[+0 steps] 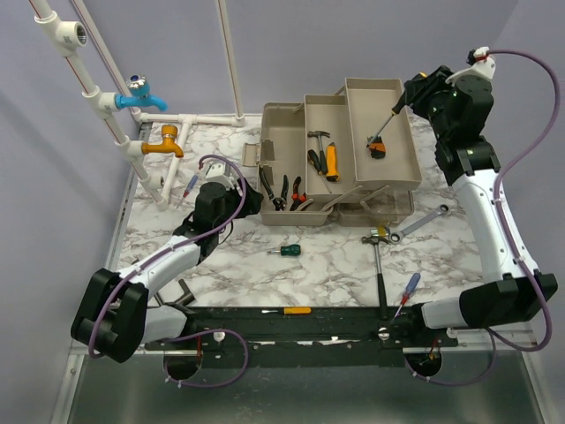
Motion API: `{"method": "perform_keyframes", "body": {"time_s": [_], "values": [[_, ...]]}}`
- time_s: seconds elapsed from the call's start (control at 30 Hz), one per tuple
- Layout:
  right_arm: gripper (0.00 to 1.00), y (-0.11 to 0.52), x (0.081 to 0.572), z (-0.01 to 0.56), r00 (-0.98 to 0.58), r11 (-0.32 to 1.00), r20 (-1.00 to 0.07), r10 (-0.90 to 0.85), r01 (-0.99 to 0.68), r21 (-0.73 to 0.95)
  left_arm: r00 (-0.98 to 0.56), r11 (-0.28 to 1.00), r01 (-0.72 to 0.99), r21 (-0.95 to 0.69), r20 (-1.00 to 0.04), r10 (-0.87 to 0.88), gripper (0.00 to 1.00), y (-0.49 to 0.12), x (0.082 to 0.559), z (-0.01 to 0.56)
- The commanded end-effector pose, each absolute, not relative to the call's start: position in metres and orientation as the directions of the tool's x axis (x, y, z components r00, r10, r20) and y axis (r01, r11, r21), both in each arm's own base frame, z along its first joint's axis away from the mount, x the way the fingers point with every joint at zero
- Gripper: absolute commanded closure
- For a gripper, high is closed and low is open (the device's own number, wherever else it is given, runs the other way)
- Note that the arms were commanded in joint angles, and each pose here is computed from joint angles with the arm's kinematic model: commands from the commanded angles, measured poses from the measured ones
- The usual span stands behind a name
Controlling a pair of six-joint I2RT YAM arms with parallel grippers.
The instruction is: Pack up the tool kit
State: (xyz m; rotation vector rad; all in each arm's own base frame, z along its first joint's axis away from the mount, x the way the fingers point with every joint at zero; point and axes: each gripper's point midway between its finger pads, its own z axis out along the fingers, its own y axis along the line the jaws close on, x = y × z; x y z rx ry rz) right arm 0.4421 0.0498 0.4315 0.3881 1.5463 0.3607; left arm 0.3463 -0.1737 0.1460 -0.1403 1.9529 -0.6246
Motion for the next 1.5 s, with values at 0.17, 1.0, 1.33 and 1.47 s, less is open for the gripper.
{"method": "perform_keyframes", "body": {"time_s": [0.17, 1.0, 1.33, 1.47], "values": [[0.99, 0.064, 0.488, 0.383, -0.241, 0.969, -0.942, 0.234, -0.023, 0.247, -0.440, 0.851, 0.210, -0.482, -0.824, -0.358, 0.32, -0.179, 0.353, 0.157], [0.52, 0.096, 0.533, 0.306, -0.386, 0.953, -0.895, 0.223, -0.107, 0.283, -0.471, 0.844, 0.224, -0.487, -0.813, -0.344, 0.32, -0.186, 0.355, 0.152], [0.22, 0.071, 0.506, 0.366, -0.203, 0.960, -0.942, 0.267, -0.029, 0.278, -0.474, 0.843, 0.228, -0.487, -0.812, -0.341, 0.32, -0.187, 0.355, 0.152], [0.20, 0.053, 0.482, 0.376, -0.158, 0.938, -0.925, 0.346, 0.071, 0.339, -0.473, 0.842, 0.229, -0.489, -0.812, -0.343, 0.32, -0.187, 0.355, 0.152]]}}
